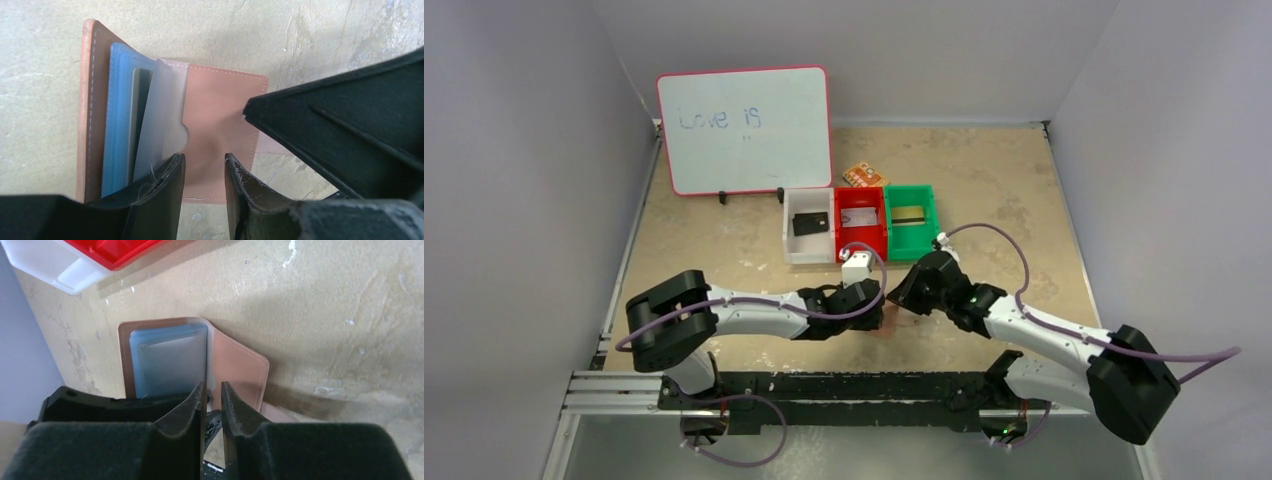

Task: Take the credit cards out of the card holder

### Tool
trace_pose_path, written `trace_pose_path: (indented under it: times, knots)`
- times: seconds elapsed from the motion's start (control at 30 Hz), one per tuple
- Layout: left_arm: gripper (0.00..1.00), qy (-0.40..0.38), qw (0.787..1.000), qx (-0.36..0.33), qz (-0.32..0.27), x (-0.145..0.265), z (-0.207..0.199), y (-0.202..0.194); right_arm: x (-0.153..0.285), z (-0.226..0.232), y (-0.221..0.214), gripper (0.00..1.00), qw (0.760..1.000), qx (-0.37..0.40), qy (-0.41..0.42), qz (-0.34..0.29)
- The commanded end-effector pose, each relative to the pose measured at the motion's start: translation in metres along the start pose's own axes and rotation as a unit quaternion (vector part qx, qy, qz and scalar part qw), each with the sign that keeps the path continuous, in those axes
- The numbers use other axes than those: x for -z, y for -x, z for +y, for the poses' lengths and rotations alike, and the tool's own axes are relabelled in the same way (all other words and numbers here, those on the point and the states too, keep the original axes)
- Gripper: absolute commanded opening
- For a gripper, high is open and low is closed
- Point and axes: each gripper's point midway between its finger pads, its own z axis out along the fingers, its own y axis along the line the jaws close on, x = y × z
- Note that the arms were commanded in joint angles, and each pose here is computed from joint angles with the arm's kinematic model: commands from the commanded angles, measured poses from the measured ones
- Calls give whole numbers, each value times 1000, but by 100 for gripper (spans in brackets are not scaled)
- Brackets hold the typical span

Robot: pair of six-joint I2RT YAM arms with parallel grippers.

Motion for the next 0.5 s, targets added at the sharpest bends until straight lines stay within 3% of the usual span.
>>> trace_pose_path:
  times: [0.0, 0.17, 0.33, 0.47]
  knots:
    - [34, -5, 999, 22, -39, 13, -1, 21, -14, 12, -2, 21, 999, 35, 40, 11]
    - [37, 8, 997, 18, -69, 27, 4, 38, -34, 1, -10, 20, 995, 89, -2, 47]
    - [50, 50, 992, 14, -112, 48, 17, 64, -44, 8, -13, 21, 991, 121, 8, 63]
    - [54, 86, 988, 10, -130, 54, 35, 76, -48, 17, -12, 21, 989, 129, 17, 66]
